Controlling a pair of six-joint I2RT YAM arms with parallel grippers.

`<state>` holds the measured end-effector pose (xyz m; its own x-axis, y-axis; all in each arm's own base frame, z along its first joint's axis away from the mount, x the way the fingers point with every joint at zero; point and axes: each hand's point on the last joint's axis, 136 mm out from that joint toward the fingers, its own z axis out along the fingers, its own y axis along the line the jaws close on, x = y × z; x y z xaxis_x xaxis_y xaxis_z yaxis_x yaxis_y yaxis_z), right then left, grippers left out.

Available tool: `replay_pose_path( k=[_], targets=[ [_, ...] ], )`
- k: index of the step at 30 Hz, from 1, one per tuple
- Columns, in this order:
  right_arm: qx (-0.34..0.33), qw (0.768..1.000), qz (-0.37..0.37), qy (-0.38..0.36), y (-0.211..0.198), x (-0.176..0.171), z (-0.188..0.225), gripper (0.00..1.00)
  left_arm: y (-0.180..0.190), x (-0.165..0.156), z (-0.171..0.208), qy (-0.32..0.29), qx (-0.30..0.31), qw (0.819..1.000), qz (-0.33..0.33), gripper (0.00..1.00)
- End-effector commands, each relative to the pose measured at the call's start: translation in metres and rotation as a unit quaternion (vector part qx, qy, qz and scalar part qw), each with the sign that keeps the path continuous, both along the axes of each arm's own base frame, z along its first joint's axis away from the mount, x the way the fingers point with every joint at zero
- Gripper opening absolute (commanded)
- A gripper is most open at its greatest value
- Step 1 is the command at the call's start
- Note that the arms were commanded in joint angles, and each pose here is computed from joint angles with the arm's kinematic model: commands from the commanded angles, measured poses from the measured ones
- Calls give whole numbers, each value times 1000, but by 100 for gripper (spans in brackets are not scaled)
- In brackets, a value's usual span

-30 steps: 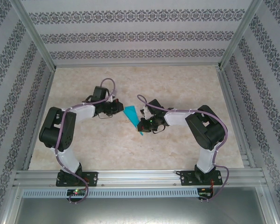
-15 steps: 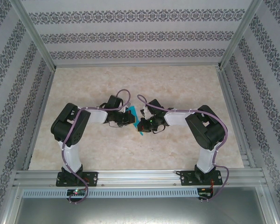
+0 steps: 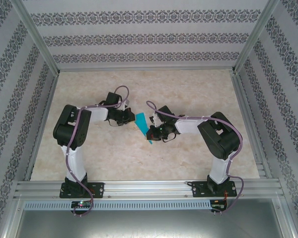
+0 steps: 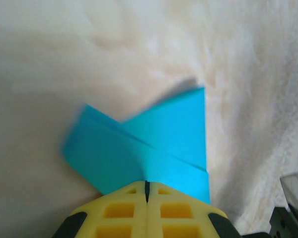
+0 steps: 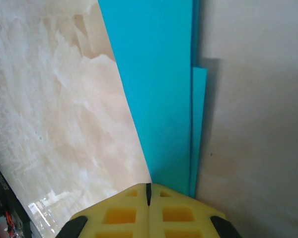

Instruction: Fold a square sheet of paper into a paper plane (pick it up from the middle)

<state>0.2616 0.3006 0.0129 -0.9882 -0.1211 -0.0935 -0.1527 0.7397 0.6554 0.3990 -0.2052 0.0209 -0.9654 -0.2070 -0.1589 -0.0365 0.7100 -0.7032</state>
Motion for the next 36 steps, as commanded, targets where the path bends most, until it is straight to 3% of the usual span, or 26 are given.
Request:
replay_pose_path(
  k=[1,6,11,13,17,22,26,29,32,36],
  targets=[
    [-119,985,-11,124,-50,-59,-52,0,45,19,-26,12,59,997,46,3],
    [-93,989,-19,109,-36,-49,-41,0,70,39,-15,6,48,995,85,6],
    [-40,998,-18,53,-4,-25,-1,0,74,43,19,-18,52,994,93,15],
    [-9,1000,-19,16,10,-11,31,9,77,39,35,-24,60,993,101,25],
    [41,996,-35,-69,21,14,97,37,90,17,47,9,121,984,127,45],
    [18,983,-90,-160,-9,32,133,60,86,-14,53,33,167,977,131,64],
    [-25,966,-173,-190,-61,49,132,75,67,-36,62,27,201,971,124,84],
    [-47,956,-213,-198,-92,56,121,86,41,-52,62,25,226,968,108,93],
    [-75,948,-238,-196,-113,58,107,97,15,-63,57,31,243,965,92,96],
    [-100,945,-256,-177,-132,56,87,98,-10,-68,50,44,270,959,77,96]
  ],
)
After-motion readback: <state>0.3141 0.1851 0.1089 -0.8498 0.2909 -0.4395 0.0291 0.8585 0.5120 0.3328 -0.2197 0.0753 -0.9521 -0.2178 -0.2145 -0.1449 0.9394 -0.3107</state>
